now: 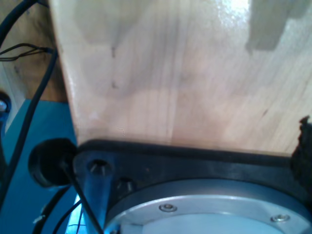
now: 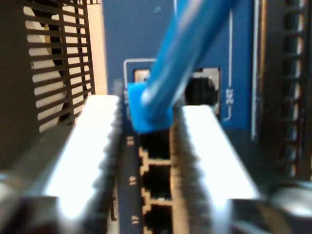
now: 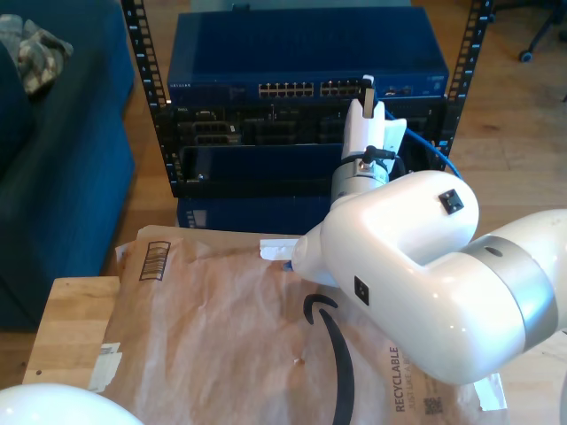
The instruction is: Grab the cable and plug it in
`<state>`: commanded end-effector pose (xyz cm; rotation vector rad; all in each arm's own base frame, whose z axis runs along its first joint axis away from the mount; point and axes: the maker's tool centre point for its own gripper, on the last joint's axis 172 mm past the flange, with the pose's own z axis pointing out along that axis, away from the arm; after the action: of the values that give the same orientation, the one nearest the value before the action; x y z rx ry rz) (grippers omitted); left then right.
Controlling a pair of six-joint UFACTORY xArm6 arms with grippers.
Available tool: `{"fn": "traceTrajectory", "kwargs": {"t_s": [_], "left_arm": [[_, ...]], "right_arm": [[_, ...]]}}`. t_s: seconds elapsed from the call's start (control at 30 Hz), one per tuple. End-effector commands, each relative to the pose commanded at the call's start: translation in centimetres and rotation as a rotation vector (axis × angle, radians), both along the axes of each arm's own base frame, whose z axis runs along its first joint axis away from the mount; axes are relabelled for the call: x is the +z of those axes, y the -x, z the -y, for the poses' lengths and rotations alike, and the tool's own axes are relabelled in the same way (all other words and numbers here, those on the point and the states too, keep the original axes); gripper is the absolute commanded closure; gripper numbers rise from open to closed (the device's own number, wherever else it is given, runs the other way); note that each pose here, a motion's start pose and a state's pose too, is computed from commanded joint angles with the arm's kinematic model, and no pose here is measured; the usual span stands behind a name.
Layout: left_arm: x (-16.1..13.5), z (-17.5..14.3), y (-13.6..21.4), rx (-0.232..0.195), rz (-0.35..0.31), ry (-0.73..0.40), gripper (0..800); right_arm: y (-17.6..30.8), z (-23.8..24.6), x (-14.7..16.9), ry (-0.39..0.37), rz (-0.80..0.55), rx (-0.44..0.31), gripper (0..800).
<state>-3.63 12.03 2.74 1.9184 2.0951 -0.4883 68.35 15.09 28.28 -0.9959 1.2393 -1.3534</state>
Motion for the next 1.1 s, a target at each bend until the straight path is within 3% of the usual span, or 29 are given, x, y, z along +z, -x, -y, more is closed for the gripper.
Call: {"fn": "traceTrajectory", "kwargs": {"t_s": [0.1, 0.23, 0.33, 0.57, 0.73, 0.9, 1.1], "left_arm": [[0.0, 0.0, 0.0, 0.0, 0.0, 0.0, 0], [0.0, 0.0, 0.0, 0.0, 0.0, 0.0, 0], [0.0, 0.0, 0.0, 0.0, 0.0, 0.0, 0], [0.0, 0.0, 0.0, 0.0, 0.0, 0.0, 0], [0.0, 0.0, 0.0, 0.0, 0.0, 0.0, 0], [0.0, 0.0, 0.0, 0.0, 0.0, 0.002, 0], [0.0, 0.0, 0.0, 0.0, 0.0, 0.002, 0]], "right_arm": [[0.9, 0.3, 1.0, 0.003, -0.004, 0.001, 334], [3.0, 1.1, 1.3, 0.027, -0.044, 0.016, 333], [4.4, 0.8, 0.6, 0.058, -0.114, 0.068, 326], [8.3, 0.3, -2.8, 0.103, -0.401, 0.23, 172], [10.6, 3.4, -2.2, 0.162, -0.532, 0.269, 160], [13.3, 7.5, -1.6, 0.259, -0.725, 0.332, 4], [18.0, 14.6, -0.9, 0.394, -0.965, 0.361, 4]]}}
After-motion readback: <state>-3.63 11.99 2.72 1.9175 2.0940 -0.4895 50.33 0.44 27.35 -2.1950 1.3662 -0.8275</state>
